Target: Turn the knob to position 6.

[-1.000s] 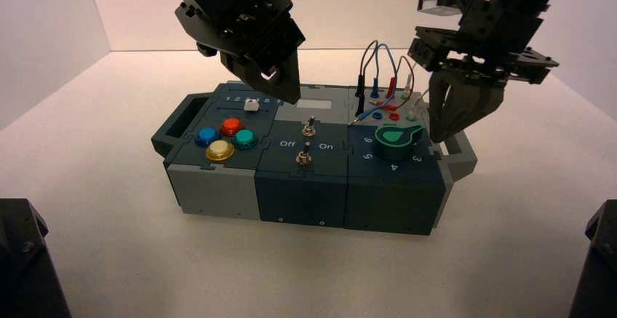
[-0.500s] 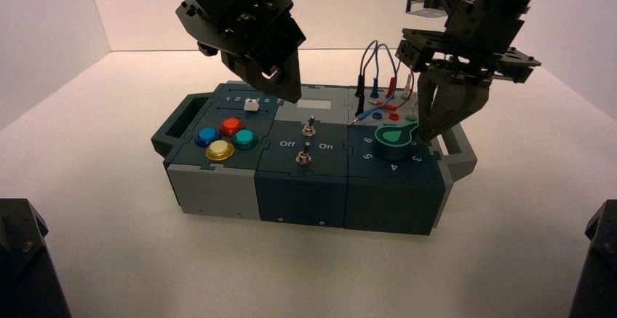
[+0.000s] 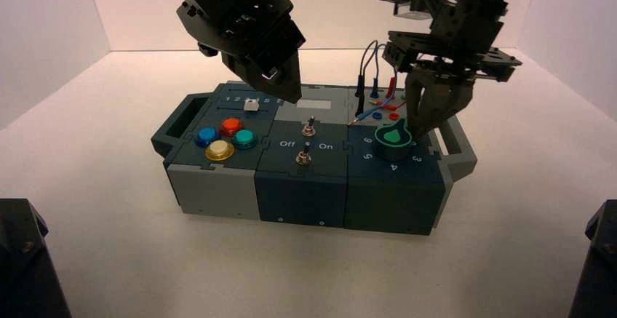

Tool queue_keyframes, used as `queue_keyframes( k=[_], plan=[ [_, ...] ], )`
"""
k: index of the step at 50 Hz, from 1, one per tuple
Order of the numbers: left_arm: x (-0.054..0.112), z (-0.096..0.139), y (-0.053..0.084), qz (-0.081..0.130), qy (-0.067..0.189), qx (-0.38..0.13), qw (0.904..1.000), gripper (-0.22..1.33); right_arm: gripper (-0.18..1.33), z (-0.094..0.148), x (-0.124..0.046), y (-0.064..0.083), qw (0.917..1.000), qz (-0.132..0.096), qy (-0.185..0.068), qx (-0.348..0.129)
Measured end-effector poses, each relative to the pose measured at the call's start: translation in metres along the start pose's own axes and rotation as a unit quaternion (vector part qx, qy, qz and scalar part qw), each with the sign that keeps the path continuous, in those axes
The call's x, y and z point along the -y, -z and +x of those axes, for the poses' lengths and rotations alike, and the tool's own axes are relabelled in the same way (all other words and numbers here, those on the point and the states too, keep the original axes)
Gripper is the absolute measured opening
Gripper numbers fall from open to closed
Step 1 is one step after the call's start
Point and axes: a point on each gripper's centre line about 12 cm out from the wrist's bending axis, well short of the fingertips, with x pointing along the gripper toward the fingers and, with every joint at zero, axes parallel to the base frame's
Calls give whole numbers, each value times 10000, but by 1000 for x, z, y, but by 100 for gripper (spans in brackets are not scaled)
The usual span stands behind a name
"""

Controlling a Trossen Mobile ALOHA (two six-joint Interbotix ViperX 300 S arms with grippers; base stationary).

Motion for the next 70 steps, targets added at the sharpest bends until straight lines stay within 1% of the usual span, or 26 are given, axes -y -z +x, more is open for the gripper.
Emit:
queue_keyframes(
  k=[3,9,26,42,48,59,70],
  plan=[
    [0,0,1,0,0,-8,10000,-15,-14,2,-3,-3,10000,-53,-3,-18],
    [0,0,0,15,-3,0,10000,-15,-15,3,-7,-9,10000,-79,-17,-19],
    [-1,0,0,16,-9,-8,10000,-15,-14,-1,-17,-16,9998,-181,-77,-39],
    [0,-1,0,22,-4,-8,10000,-15,-14,-2,-20,-17,9997,-222,-94,-80],
    [0,-2,0,24,-10,0,10000,-15,-14,-1,-23,-18,9995,-269,-97,-113],
    [0,-6,-1,24,-8,46,10000,-15,-14,-3,-26,-21,9994,-271,-129,-151],
    [-1,-5,3,38,-13,-31,10000,-15,-14,-3,-27,-21,9994,-246,-157,-191]
  ],
)
